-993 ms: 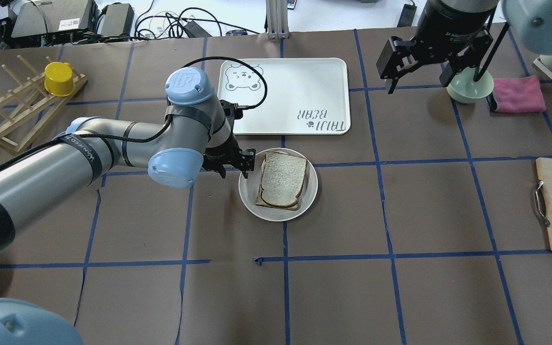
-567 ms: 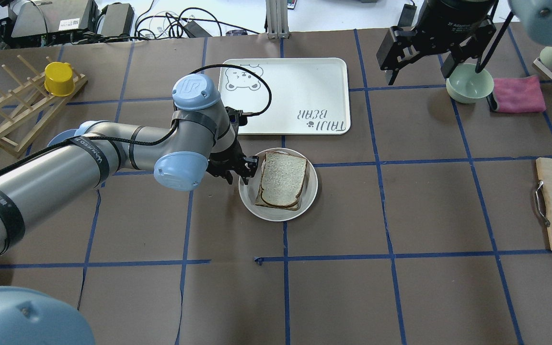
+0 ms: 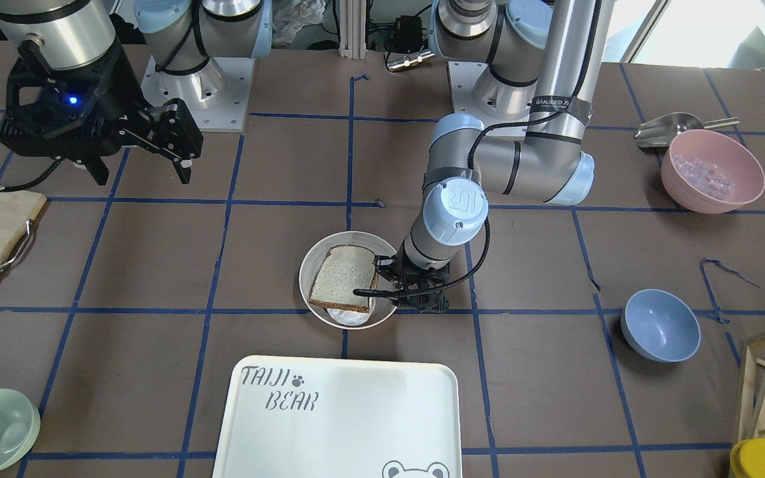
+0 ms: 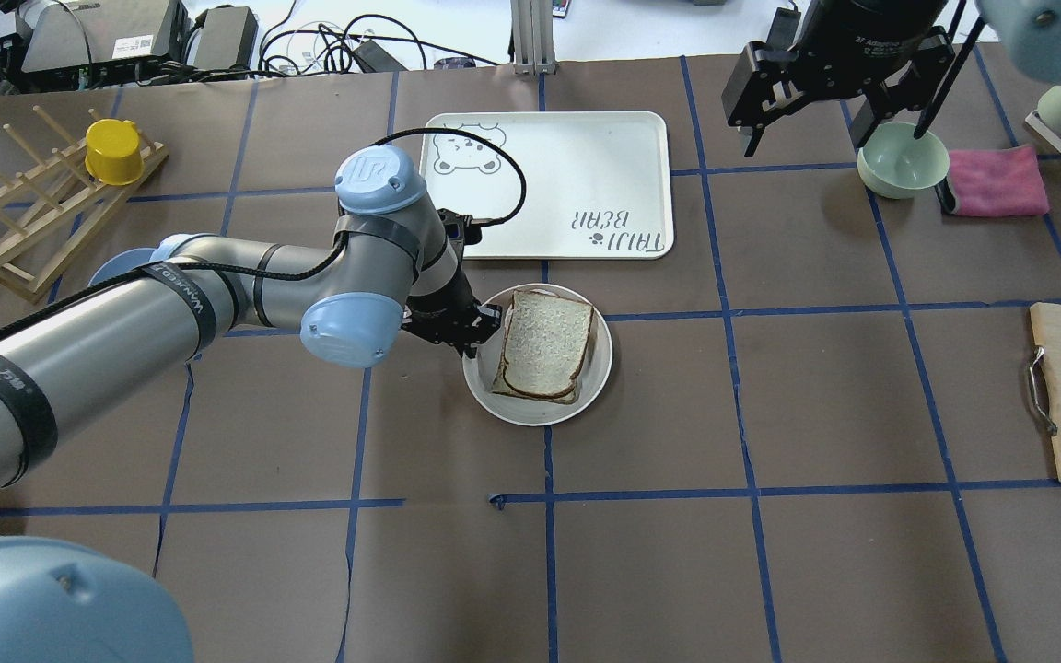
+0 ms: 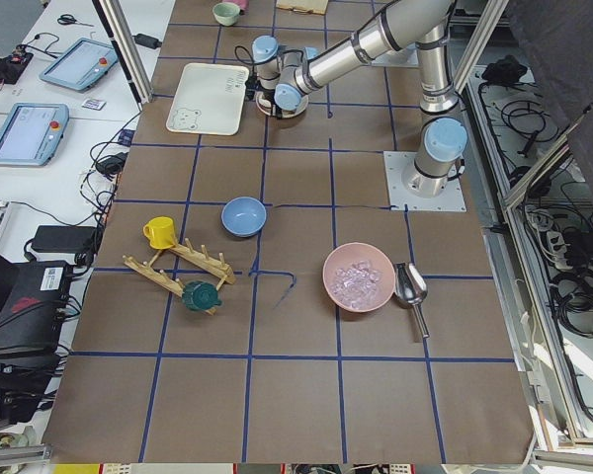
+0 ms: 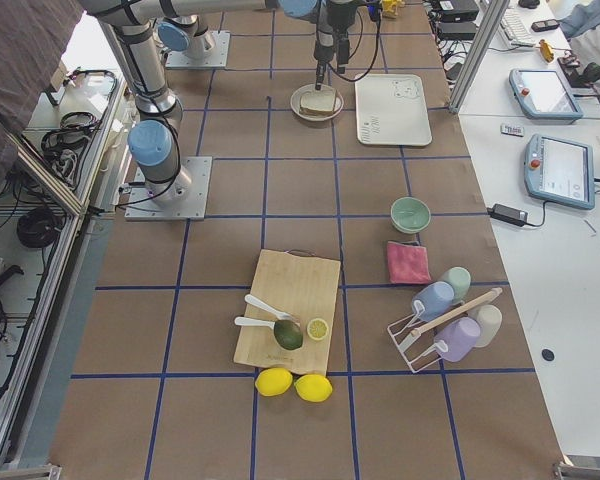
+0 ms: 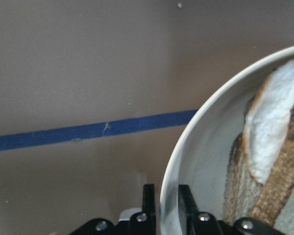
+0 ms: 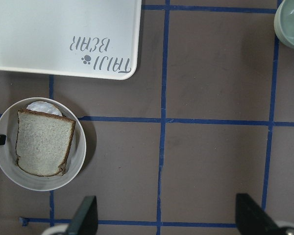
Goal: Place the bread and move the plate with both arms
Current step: 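Slide the plate with the left gripper onto the white bear tray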
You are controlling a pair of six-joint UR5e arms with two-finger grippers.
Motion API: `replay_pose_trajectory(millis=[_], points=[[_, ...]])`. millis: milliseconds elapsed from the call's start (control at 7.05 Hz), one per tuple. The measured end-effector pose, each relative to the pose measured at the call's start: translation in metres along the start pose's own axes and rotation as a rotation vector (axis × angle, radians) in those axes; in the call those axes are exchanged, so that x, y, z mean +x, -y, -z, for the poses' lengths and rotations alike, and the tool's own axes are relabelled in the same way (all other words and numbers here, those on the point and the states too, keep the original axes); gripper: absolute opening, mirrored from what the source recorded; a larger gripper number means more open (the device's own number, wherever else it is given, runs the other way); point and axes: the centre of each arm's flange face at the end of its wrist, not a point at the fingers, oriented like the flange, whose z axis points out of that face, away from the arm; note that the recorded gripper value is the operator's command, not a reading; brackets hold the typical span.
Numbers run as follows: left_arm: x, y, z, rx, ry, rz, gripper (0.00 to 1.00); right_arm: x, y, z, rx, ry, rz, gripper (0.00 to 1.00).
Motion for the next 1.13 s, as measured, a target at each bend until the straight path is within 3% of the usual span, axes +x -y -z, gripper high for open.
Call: replay_pose_trajectory(millis=[425, 1134], points=[[-0.006, 0.009, 0.029, 0.038, -0.049, 0.039, 0.0, -0.005, -0.007, 0.011, 0.008, -0.023, -0.057, 1.0], [-0.029, 0.048, 0.104, 0.065, -0.137, 0.138, 0.0, -0.01, -0.011, 0.021, 0.028, -0.028, -0.05, 1.0]])
